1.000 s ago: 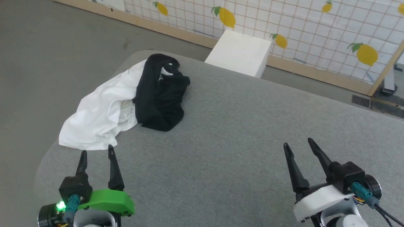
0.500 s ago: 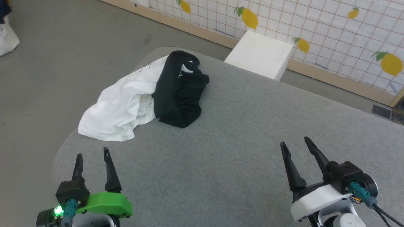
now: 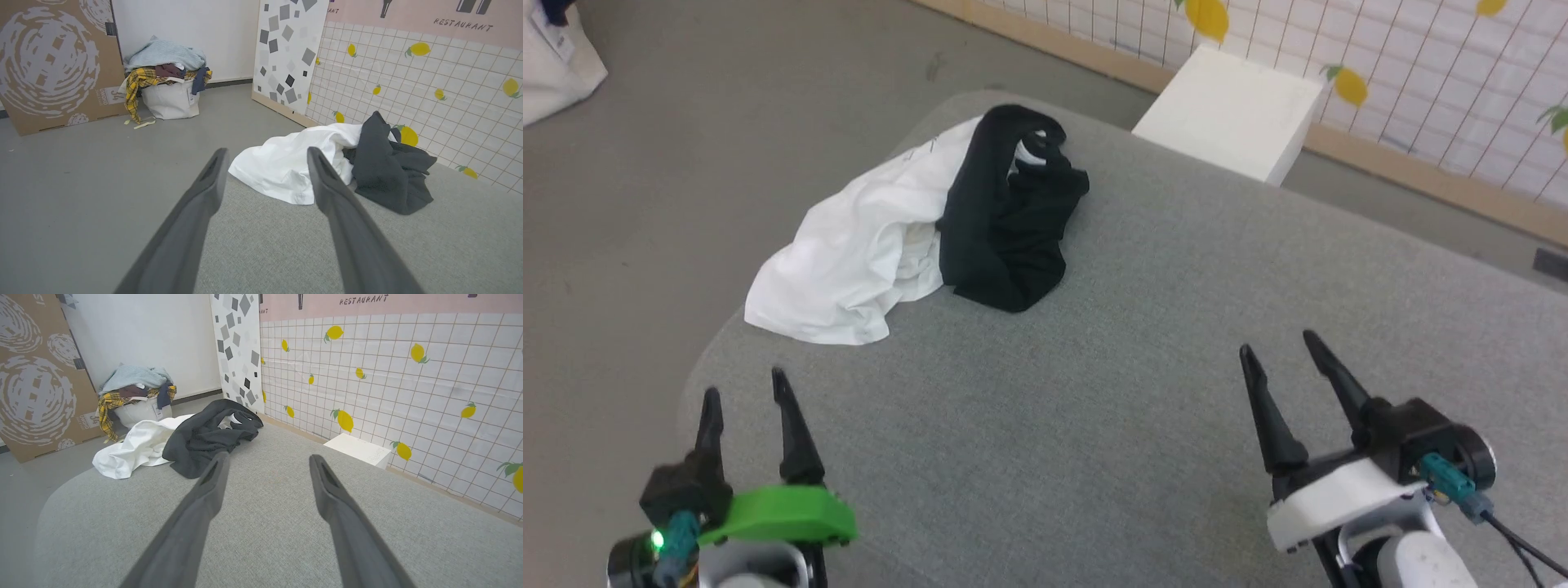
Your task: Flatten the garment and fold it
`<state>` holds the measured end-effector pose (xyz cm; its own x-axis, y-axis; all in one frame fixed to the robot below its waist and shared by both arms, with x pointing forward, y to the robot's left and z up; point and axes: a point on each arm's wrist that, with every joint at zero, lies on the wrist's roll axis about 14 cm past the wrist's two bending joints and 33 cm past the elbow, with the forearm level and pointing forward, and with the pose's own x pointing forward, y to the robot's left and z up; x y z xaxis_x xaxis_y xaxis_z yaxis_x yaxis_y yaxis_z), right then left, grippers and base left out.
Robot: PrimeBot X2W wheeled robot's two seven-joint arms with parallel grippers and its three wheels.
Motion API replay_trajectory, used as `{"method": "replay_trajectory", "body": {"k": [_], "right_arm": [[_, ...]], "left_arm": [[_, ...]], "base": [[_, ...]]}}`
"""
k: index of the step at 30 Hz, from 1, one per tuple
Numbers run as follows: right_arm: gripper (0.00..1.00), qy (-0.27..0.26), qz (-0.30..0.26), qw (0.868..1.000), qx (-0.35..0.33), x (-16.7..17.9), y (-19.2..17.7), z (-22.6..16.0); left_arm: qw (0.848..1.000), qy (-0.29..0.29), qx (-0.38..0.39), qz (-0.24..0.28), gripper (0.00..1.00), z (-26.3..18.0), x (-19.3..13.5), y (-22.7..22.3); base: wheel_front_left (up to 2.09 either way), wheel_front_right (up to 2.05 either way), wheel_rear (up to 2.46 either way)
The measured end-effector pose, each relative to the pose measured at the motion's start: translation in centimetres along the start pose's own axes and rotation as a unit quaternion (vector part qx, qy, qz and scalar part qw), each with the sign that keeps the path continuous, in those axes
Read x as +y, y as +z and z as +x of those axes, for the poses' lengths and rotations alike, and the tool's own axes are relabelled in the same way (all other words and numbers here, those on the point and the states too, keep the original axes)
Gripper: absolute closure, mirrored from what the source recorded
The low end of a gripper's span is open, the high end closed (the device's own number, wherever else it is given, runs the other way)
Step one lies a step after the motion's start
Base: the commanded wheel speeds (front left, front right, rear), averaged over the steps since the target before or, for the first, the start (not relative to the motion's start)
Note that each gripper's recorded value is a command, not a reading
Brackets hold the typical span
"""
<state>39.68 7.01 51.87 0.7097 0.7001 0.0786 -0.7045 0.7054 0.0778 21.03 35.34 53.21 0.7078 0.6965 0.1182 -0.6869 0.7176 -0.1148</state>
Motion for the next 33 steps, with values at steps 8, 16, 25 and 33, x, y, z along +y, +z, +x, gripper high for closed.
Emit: {"method": "replay_trajectory", "body": {"k": [8,16,25,33], "right_arm": [[0.00,-0.004,-0.008,1.000,-0.016,-1.8,0.3,2.6],[0.00,-0.053,0.009,0.999,0.000,-7.0,-3.1,3.5],[0.00,-0.130,0.026,0.990,0.041,-12.9,-8.3,0.8],[0.00,-0.192,0.027,0.978,0.073,-16.6,-11.3,-2.8]], "left_arm": [[0.997,-0.062,-0.033,-0.019,0.00,8.8,-5.4,3.6],[0.992,-0.124,0.034,-0.018,0.00,18.7,-12.6,2.8],[0.956,-0.108,0.271,0.012,0.00,22.7,-16.2,-9.9],[0.893,-0.042,0.447,0.026,0.00,19.6,-15.0,-20.2]], "base": [[0.00,0.00,0.00],[0.00,0.00,0.00],[0.00,0.00,0.00],[0.00,0.00,0.00]]}}
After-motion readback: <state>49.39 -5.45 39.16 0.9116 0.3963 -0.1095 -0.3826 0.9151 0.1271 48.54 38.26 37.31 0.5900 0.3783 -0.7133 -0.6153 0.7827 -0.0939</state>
